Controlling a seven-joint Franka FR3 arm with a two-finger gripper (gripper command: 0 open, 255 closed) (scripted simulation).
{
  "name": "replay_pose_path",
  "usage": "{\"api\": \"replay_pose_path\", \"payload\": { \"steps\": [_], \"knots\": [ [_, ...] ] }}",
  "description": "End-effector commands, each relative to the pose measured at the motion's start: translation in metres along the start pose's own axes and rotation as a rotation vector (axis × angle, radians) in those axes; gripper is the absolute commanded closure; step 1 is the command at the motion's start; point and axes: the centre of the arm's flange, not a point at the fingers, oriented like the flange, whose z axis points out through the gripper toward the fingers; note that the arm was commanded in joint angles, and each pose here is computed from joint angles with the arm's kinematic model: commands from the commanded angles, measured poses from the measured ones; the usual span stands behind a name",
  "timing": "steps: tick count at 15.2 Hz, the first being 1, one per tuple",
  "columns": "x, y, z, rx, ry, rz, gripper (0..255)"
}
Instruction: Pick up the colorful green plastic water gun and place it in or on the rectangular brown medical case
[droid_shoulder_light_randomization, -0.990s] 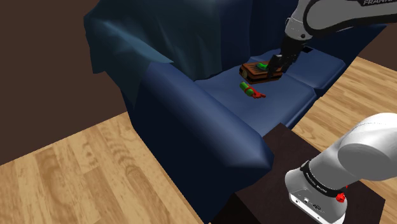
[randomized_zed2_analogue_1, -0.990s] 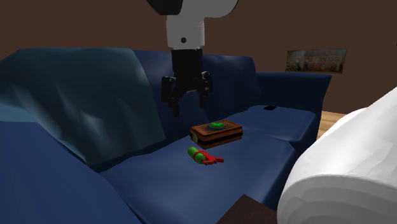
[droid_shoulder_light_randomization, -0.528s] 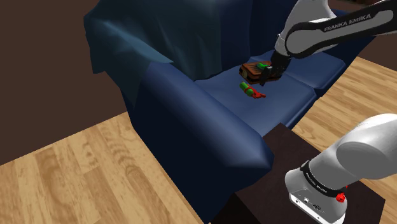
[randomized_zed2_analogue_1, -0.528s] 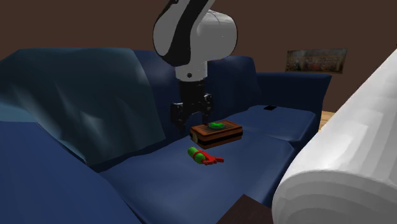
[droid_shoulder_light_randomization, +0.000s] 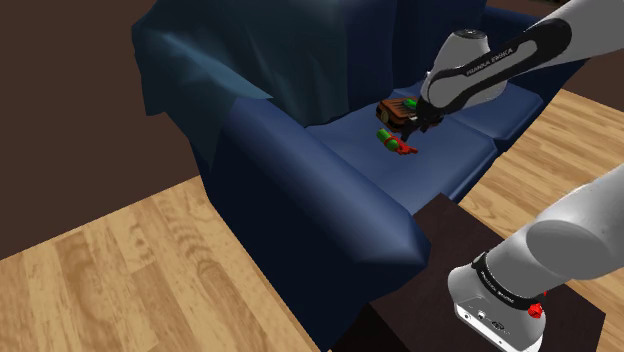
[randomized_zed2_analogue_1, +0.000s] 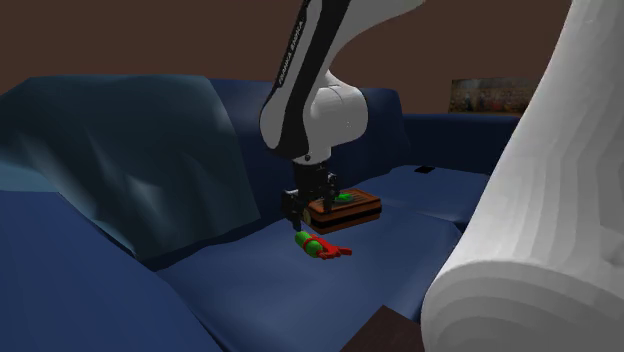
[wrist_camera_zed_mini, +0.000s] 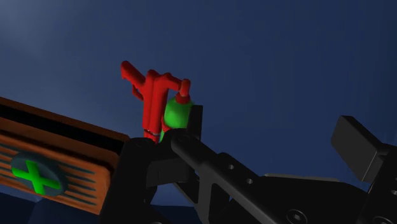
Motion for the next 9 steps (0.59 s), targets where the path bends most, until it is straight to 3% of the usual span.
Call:
{"api": "replay_pose_path", "payload": {
  "steps": [1,9],
  "knots": [
    [0.005,0.01,0.024,-0.011,0.013,0.004,0],
    [0.037,0.052,0.11,-0.048,0.056,0.021,0]
  ]
}}
